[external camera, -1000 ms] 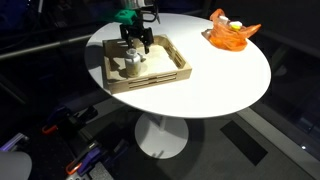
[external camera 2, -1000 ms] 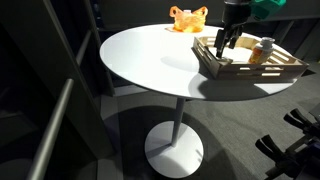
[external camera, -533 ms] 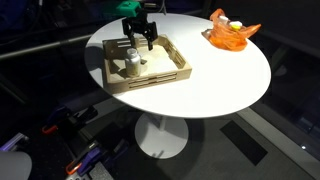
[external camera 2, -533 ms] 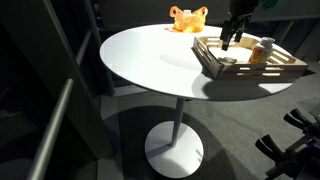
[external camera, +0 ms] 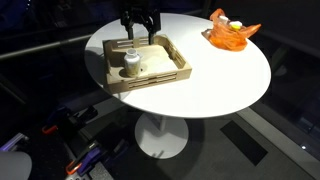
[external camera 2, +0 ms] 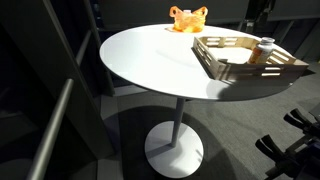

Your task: Take the lid off the bottle and put it on the tray

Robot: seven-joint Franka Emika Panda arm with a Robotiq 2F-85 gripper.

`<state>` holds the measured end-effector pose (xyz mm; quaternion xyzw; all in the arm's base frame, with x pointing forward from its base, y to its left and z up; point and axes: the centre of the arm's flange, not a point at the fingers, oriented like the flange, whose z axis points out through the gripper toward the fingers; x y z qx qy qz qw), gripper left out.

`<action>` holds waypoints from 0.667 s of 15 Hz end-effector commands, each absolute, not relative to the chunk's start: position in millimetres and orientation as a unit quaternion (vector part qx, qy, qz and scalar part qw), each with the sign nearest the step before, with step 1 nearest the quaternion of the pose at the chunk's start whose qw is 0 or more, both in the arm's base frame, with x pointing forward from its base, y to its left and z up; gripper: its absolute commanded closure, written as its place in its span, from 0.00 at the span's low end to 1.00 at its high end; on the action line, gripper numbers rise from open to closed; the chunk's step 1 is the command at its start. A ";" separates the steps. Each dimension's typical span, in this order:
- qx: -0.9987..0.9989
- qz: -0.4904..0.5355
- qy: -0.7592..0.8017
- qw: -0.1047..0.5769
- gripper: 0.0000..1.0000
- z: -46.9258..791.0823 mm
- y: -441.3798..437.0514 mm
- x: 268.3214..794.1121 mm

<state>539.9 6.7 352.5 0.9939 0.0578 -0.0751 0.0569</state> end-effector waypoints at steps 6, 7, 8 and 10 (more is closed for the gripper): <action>0.995 -0.093 0.029 0.017 0.00 451.1 -30.6 510.3; 0.996 -0.089 0.023 0.019 0.00 461.3 -33.1 508.3; 0.996 -0.085 0.017 0.020 0.00 470.3 -35.0 506.3; 0.997 -0.080 0.011 0.019 0.00 483.9 -37.5 503.9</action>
